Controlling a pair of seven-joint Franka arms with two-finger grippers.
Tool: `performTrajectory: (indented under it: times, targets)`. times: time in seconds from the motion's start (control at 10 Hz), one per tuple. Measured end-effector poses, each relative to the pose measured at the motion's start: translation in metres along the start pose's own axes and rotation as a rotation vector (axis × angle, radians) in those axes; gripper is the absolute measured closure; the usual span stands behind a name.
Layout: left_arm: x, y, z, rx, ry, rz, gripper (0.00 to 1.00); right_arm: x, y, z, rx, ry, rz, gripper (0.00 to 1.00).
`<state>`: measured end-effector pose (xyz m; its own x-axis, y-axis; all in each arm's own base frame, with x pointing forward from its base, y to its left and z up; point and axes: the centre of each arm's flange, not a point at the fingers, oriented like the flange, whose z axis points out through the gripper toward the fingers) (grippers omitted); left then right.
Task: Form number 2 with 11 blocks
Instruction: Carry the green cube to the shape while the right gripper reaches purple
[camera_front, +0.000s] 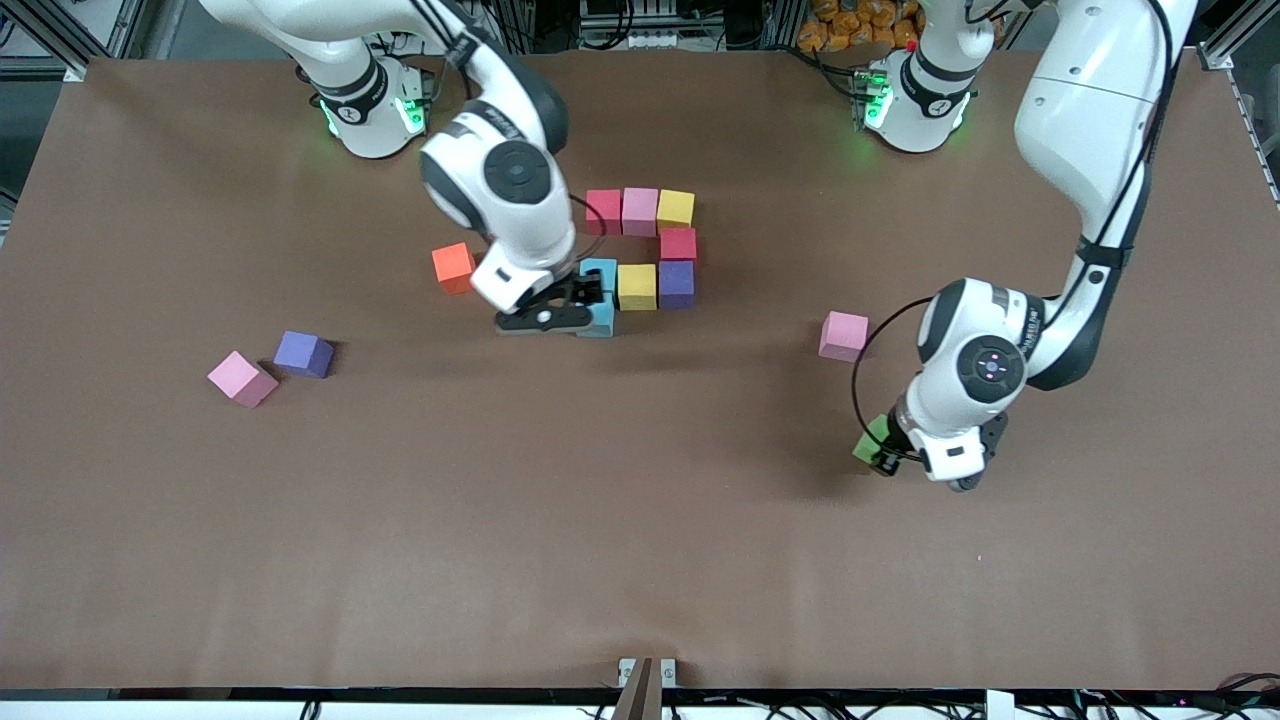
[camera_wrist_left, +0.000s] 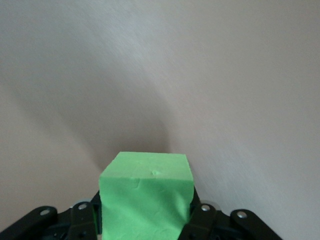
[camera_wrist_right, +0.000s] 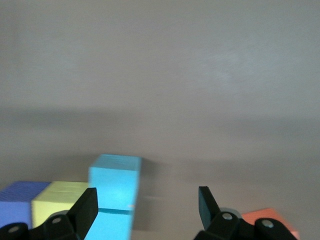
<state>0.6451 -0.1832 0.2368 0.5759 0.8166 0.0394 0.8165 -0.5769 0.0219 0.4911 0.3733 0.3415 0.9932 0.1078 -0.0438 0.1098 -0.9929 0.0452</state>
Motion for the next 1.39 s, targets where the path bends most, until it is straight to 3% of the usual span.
performTrajectory:
  times: [0.2,0.6,1.0,1.39]
  targets:
    - [-0.046,0.025,-0.02,-0.01,0.005,0.083,0.41,0.027,0.076,-0.012,-0.018,-0.035,-0.108,0.1]
    - [-0.169,0.069,-0.052,-0.071,0.017,0.408,0.41,0.045,0.187,0.009,-0.022,-0.087,-0.356,0.06]
    - [-0.288,0.097,-0.045,-0.115,0.006,0.611,0.41,0.041,0.309,0.048,0.001,-0.006,-0.581,0.03]
    - [-0.359,0.113,-0.018,-0.143,0.033,0.74,0.41,0.015,0.379,0.084,0.038,-0.05,-0.777,0.03]
